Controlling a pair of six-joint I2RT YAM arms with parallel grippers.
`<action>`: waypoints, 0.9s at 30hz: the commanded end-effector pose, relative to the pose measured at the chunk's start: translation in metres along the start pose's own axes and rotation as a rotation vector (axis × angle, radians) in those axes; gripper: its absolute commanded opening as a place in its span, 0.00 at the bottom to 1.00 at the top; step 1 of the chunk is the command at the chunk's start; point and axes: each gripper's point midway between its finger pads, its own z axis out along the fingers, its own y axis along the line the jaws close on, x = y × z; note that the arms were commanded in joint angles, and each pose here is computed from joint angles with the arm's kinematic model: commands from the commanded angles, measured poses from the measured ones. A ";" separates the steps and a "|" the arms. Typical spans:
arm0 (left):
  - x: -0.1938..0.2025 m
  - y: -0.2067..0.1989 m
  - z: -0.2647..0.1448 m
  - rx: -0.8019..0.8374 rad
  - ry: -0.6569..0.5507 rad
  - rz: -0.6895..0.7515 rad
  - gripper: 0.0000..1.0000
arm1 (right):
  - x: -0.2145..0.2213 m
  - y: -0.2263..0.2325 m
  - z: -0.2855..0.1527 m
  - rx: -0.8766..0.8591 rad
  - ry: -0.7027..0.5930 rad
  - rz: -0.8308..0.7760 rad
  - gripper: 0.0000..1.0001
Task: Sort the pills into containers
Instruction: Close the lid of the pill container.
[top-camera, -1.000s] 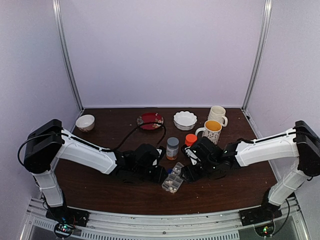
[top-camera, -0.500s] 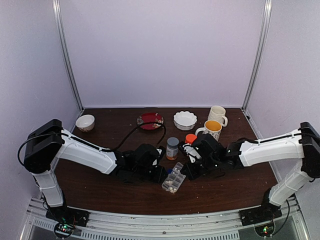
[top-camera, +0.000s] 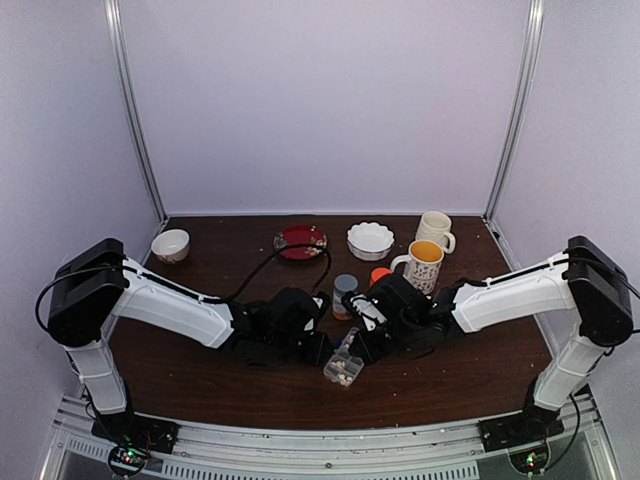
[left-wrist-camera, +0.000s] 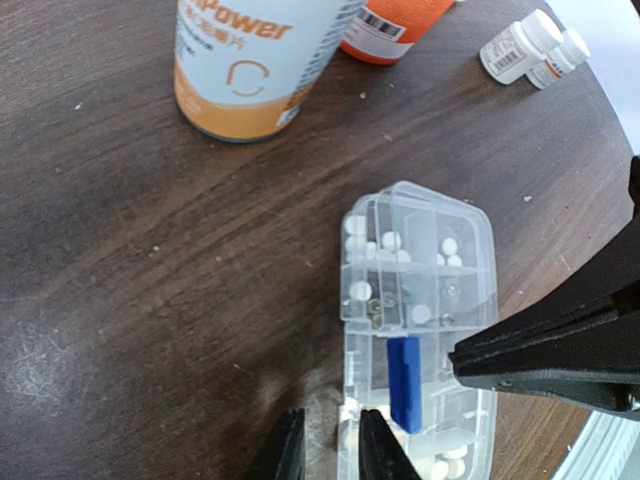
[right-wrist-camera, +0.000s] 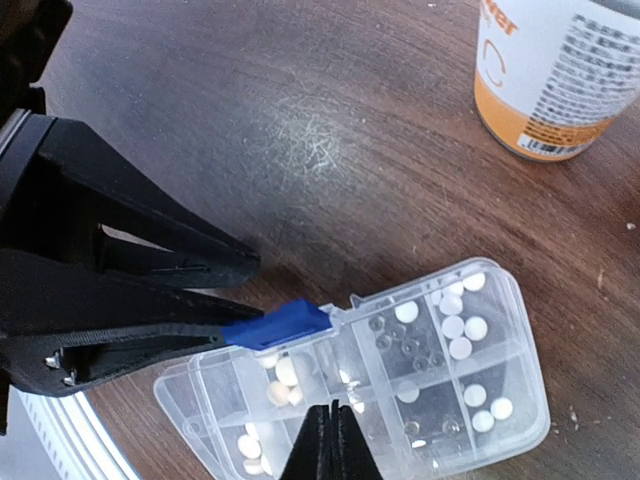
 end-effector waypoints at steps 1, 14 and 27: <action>-0.010 -0.006 -0.005 0.009 -0.033 0.006 0.21 | -0.004 0.006 0.010 -0.015 0.005 -0.009 0.00; -0.020 -0.001 -0.026 0.048 -0.099 -0.005 0.22 | 0.012 -0.007 0.019 0.037 0.063 0.002 0.00; -0.016 -0.023 -0.008 0.146 -0.044 0.039 0.44 | 0.013 -0.011 0.016 0.056 0.064 0.008 0.00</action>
